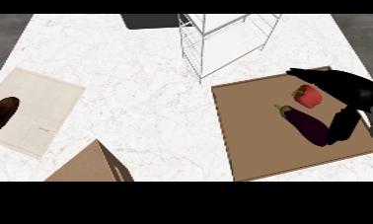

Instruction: Pick the eggplant from the tray and place it in the tiered shelf

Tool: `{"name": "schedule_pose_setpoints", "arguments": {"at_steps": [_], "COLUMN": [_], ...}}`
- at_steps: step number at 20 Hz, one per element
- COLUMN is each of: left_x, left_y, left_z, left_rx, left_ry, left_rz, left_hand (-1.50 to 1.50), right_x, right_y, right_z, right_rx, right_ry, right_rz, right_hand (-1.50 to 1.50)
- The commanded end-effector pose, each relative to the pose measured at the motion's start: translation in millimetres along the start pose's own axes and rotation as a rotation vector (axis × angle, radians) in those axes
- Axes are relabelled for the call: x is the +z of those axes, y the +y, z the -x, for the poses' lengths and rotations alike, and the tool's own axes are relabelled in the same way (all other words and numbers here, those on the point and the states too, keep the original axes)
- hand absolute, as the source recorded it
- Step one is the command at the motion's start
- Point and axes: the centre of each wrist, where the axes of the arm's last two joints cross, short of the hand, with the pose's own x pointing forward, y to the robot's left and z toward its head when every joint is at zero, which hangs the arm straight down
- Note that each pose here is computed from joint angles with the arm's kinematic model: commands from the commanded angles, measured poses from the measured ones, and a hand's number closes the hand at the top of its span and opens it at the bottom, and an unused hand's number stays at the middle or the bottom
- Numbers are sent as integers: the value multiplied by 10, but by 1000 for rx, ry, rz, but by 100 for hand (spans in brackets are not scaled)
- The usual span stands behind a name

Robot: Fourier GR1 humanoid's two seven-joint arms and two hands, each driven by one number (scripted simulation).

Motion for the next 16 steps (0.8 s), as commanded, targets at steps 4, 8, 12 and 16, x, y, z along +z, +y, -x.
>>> {"name": "schedule_pose_setpoints", "arguments": {"at_steps": [4, 8, 12, 16], "left_x": [-135, -133, -186, -177], "left_y": [-166, -162, -128, -135], "left_z": [-959, -927, -906, -922], "left_rx": [-7, -14, -8, -23], "left_ry": [-470, -454, -439, -435], "left_rz": [48, 61, 41, 47], "left_hand": [0, 0, 0, 0], "right_x": [-101, -102, -134, -207], "right_y": [191, 282, 406, 598], "right_z": [-68, -29, 14, -31], "right_rx": [14, 52, 66, 64], "right_ry": [23, 71, 100, 81], "right_rz": [14, 25, 35, 62], "right_hand": [-150, -150, -150, -150]}}
